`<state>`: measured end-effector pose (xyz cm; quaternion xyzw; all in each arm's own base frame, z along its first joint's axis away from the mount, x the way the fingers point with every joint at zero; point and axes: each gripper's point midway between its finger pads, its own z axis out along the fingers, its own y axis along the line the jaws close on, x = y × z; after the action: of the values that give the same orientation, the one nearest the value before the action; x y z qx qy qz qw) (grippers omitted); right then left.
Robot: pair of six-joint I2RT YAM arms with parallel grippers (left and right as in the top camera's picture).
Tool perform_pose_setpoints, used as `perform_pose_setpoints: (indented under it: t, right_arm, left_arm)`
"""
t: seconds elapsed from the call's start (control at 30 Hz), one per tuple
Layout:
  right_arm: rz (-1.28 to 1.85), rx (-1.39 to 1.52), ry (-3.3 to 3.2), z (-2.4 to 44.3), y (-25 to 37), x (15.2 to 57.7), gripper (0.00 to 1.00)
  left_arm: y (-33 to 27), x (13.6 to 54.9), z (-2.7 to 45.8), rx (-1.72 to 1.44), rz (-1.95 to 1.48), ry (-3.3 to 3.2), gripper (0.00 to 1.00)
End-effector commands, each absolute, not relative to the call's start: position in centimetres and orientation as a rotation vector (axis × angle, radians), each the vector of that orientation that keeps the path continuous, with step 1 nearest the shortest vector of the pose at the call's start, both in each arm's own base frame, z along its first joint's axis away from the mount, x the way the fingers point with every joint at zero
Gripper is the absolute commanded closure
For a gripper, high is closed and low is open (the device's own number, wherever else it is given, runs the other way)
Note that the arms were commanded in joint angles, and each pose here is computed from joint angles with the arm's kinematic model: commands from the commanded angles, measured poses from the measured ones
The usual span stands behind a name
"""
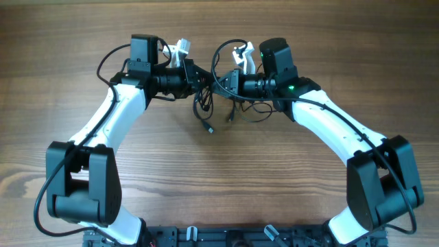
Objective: Untangle cables
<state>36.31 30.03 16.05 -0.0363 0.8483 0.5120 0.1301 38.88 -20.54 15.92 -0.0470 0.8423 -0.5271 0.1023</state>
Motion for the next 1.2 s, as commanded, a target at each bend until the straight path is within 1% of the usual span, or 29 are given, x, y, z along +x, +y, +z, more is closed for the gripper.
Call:
perform_pose_setpoints:
  t: [0.0,0.1,0.17,0.27,0.4,0.47,0.53,0.6,0.7,0.77,0.83,0.87,0.9,0.97,1.13,1.17]
  right_arm:
    - [1.396,-0.047,2.504,14.6,29.7,36.9,0.89]
    - [1.357,-0.017,2.531,13.9,29.3,36.9,0.91]
    - [1.348,-0.009,2.539,13.8,29.2,36.9,0.96]
    - [1.262,-0.049,2.551,12.9,28.5,37.0,0.96]
    - [1.153,-0.176,2.561,11.8,27.8,36.7,0.96]
    - [1.131,-0.205,2.567,11.5,27.5,36.5,0.96]
    - [1.103,-0.195,2.590,11.0,27.0,36.4,0.96]
    - [1.089,-0.202,2.605,10.7,26.5,36.3,0.96]
    - [1.078,-0.168,2.634,10.3,25.7,36.3,0.96]
    - [1.076,-0.158,2.644,10.2,25.5,36.2,0.96]
    - [1.092,-0.137,2.646,10.3,25.6,36.2,0.96]
    - [1.097,-0.124,2.647,10.4,25.6,36.2,0.96]
    - [1.099,-0.117,2.645,10.4,25.6,36.3,0.96]
    - [1.101,-0.121,2.631,10.6,25.7,36.5,0.96]
    - [1.139,-0.046,2.593,11.4,26.1,37.5,0.96]
    - [1.146,-0.040,2.582,11.6,26.2,37.7,0.96]
  left_arm:
    - [-20.9,38.7,16.6,-0.126,-1.547,2.479,0.96]
    - [-20.9,38.7,16.6,-0.127,-1.548,2.479,0.96]
    - [-20.9,38.7,16.6,-0.127,-1.548,2.479,0.96]
    - [-20.9,38.7,16.6,-0.095,-1.537,2.471,0.96]
    - [-20.7,37.9,15.9,0.102,-1.460,2.458,0.96]
    - [-20.1,37.7,14.7,0.127,-1.374,2.497,0.96]
    - [-18.6,37.7,12.5,0.100,-1.191,2.586,0.95]
    - [-17.2,37.4,10.9,0.094,-1.049,2.652,0.89]
    - [-16.6,36.8,10.1,0.104,-0.989,2.701,0.71]
    - [-16.5,36.6,10.0,0.101,-0.990,2.710,0.69]
    - [-16.5,36.5,10.0,0.099,-0.992,2.714,0.58]
    - [-16.6,36.4,10.0,0.101,-0.998,2.715,0.48]
    - [-16.8,36.2,10.1,0.116,-1.019,2.714,0.41]
    - [-17.9,35.2,10.9,0.253,-1.125,2.669,0.36]
    - [-17.9,34.4,10.6,0.250,-1.153,2.699,0.39]
    - [-17.9,34.3,10.4,0.249,-1.146,2.704,0.50]
